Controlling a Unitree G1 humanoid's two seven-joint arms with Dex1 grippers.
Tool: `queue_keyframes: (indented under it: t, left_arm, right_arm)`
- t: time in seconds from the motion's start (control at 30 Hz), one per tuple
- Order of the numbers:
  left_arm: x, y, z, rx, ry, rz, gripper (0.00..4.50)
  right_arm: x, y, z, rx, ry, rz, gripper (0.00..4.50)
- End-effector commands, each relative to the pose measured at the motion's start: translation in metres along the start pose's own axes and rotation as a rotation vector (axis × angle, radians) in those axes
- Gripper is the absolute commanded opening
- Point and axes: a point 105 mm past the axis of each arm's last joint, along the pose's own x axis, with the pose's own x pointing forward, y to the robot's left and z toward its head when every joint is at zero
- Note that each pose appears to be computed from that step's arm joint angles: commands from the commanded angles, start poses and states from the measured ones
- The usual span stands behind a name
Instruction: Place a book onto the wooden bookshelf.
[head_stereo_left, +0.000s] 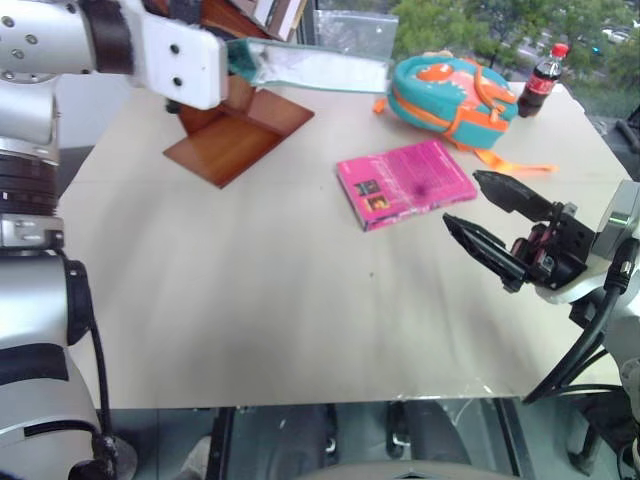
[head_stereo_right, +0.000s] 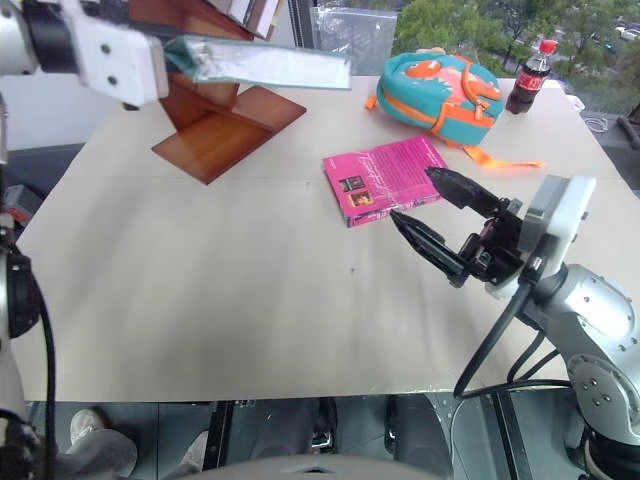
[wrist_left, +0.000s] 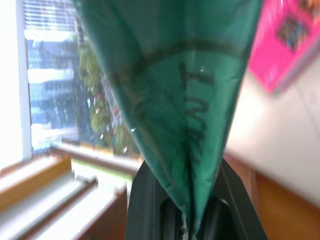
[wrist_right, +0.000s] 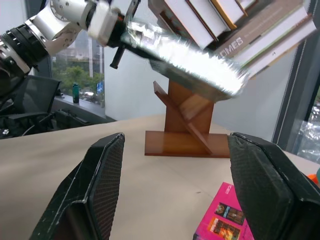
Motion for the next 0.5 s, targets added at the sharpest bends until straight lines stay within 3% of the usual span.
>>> queue_keyframes:
  t: [0.03, 0.33, 0.5]
  left_arm:
    - [-0.016, 0.0, -0.025, 0.053, 0.12, 0.018, 0.07]
    - [0.0, -0.042, -0.074, 0.035, 0.32, -0.048, 0.07]
    - [0.005, -0.038, -0.084, 0.053, 0.378, 0.002, 0.07]
  right_arm:
    - [0.005, 0.002, 0.009, -0.027, -0.04, 0.019, 3.36]
    - [0.016, 0.002, 0.01, -0.024, -0.057, 0.031, 3.36]
    - [0.018, 0.003, 0.01, -0.024, -0.059, 0.03, 3.36]
